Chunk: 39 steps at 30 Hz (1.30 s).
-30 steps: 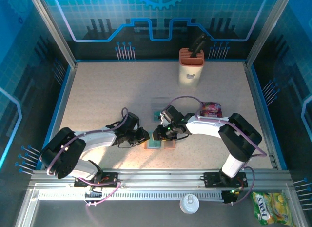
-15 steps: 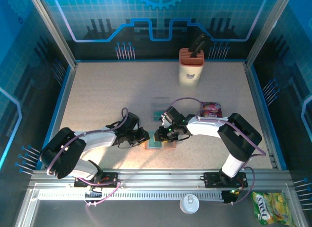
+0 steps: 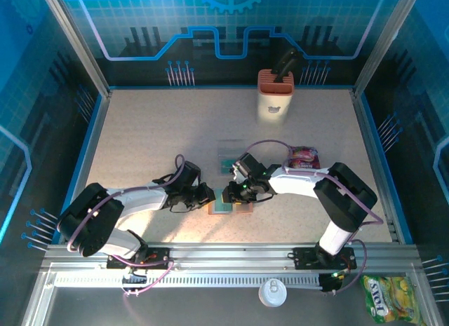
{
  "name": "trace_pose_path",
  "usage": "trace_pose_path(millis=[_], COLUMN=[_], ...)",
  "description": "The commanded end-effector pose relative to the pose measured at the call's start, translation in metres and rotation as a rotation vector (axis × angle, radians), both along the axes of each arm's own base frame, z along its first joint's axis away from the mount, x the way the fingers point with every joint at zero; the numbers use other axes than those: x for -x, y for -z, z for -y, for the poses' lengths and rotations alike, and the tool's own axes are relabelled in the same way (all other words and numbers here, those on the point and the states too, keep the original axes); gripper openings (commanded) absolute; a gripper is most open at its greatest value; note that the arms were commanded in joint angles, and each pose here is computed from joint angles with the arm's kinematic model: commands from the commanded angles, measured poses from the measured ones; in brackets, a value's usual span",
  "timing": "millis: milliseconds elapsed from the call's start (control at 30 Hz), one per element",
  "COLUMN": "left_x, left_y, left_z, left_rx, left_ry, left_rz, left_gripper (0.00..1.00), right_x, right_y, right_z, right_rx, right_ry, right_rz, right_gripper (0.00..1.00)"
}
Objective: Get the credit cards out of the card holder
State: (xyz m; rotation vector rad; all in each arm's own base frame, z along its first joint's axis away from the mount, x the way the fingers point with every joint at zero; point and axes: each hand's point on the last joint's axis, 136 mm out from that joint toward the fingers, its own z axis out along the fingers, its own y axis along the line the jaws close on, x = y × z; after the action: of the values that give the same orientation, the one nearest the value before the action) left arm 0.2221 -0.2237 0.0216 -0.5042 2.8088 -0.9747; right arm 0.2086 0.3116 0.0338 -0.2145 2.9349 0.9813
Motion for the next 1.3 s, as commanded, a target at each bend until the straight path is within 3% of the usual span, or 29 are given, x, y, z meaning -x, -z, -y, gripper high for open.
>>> trace_pose_path(millis=[0,900,1267], left_x=[0.006,-0.003,-0.003], left_y=[0.006,-0.021,-0.027], left_z=[-0.008,-0.002,0.02], left_rx=[-0.045,-0.01,0.02], left_ry=[-0.003,0.002,0.047], left_rz=[-0.044,0.02,0.03], left_gripper=[0.18,0.18,0.05], right_x=[0.0,-0.004,-0.008], right_y=[0.0,-0.016,-0.019], right_z=[0.012,0.018,0.02], right_rx=[0.031,0.043,0.028], right_ry=[0.021,0.024,0.039], right_rz=[0.001,0.04,0.044], right_gripper=[0.34,0.34,0.34])
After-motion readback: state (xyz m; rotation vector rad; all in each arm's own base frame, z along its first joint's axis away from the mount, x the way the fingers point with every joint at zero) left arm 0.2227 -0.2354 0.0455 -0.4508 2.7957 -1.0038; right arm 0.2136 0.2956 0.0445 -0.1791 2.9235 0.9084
